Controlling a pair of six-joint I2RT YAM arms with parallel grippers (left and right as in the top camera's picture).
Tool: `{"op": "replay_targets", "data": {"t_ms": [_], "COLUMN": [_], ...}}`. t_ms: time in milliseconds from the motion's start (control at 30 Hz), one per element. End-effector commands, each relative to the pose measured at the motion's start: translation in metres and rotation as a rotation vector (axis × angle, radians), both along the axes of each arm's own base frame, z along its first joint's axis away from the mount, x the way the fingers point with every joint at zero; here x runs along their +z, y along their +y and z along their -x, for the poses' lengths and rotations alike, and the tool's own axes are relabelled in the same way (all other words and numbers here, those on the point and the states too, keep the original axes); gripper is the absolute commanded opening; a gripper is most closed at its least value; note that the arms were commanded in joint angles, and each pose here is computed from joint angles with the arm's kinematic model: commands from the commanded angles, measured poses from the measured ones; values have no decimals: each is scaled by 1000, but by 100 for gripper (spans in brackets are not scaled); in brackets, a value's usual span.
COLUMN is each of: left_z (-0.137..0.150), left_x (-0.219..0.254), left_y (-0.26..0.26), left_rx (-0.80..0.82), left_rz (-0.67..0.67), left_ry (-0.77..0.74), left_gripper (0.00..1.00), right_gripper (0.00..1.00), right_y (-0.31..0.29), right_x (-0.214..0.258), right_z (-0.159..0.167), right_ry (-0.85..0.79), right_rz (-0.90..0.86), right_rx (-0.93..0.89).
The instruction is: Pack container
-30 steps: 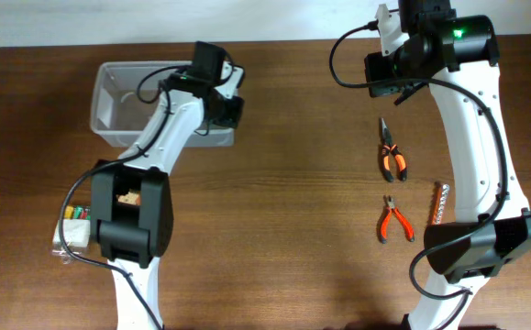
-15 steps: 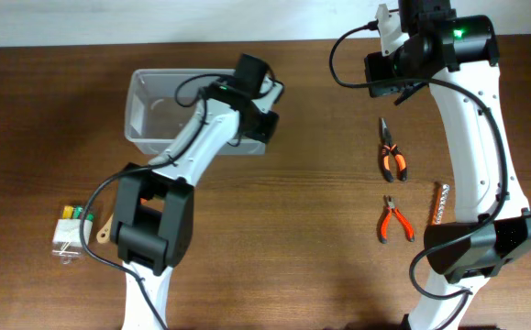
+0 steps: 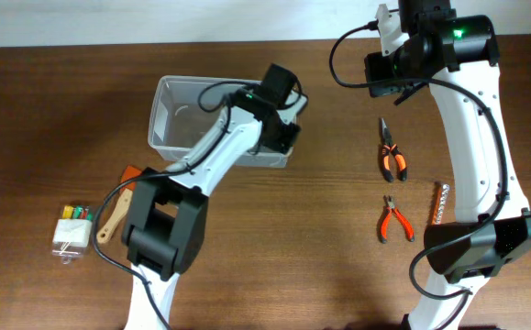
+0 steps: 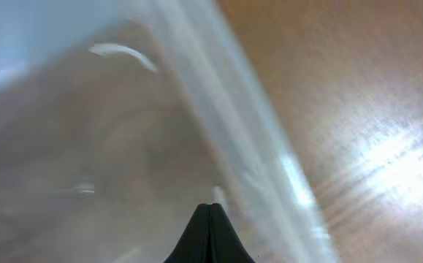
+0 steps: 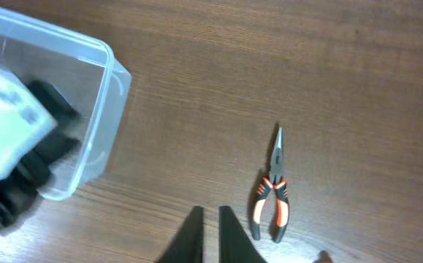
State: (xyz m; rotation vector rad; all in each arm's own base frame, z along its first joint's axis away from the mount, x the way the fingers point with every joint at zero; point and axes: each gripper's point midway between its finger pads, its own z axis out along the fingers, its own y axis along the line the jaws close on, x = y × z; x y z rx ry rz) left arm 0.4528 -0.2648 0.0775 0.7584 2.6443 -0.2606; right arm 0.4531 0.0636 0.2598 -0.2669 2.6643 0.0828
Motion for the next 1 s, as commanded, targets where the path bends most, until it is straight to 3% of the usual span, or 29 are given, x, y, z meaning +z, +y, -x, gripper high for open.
{"op": "replay_targets", "data": {"t_ms": [0,167,267,400,500,600,767,967], "left_z": [-44,-84,-88,-67,-48,-29,-5,2], "left_x": [40,104,142,184,214,240,260,270], "left_y": [39,105,156,218,258,286,304,304], "left_rx": [116,246,350,468,610,693,712,689], "left_rz": [9,-40,-113,-169,-138,-104,-119,-128], "left_ry": [-106,-232,-270,-246,-239,-254,-266,-285], "left_gripper": [2,15,16,17,2,2,2,2], "right_gripper": [16,18,6,4,4,4,4,4], "right_y": [-1,4,31,61,86,114,148,172], "right_x": [14,15,19,22,20,19,1,-59], "right_z": [1,2,7,18,29,39,45,42], "right_ry": [-38,-35,-35,-23,-14,-22,3,146], "right_rz": [5,-20,-128,-201,-185,-156,-108,-88], "right_rx": [0,16,155,283,378,481,554,591]}}
